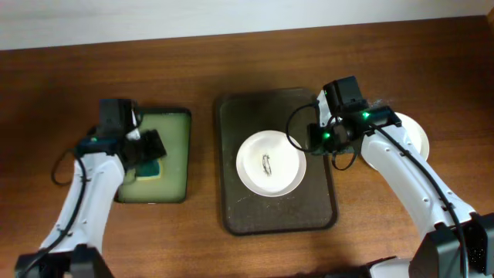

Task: Clean dirty plates on tray and stack at the side

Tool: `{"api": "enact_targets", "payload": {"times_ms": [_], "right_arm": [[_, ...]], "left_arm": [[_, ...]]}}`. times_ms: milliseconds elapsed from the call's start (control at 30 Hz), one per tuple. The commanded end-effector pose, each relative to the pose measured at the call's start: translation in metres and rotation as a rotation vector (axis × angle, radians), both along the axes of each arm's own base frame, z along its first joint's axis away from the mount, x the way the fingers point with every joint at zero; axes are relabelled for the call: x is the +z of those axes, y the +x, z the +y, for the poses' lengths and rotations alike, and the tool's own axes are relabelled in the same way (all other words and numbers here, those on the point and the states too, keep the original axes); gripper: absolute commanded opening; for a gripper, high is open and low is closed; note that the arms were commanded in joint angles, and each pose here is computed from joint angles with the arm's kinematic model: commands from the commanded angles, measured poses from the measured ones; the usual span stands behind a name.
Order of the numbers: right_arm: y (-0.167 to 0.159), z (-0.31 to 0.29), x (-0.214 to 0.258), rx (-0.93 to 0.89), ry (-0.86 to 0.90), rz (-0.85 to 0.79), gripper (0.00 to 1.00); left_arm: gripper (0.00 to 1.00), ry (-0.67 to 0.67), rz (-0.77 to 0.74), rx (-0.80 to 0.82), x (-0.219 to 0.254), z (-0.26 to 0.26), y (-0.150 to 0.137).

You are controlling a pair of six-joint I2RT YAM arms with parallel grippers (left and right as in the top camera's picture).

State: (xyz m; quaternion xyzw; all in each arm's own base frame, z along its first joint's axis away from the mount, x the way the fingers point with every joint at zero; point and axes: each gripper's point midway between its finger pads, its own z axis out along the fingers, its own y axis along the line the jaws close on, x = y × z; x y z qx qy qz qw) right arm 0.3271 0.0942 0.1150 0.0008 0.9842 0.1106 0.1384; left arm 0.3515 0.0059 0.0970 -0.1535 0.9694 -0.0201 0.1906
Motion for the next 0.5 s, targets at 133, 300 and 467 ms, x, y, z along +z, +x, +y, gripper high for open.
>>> {"api": "enact_targets", "payload": {"times_ms": [133,300,467], "right_arm": [[0.003,-0.001,0.006,0.011,-0.013,-0.024,0.33],[0.003,-0.001,0.005,0.012,-0.013,-0.022,0.33],[0.000,-0.002,0.004,0.011,-0.016,-0.009,0.33]], "left_arm": [[0.50,0.078,0.069,0.011,-0.087,0.014,-0.012],[0.00,0.019,0.113,-0.011,-0.109,0.003,-0.005],[0.33,-0.010,0.204,-0.045,-0.039,-0.003,0.009]]}}
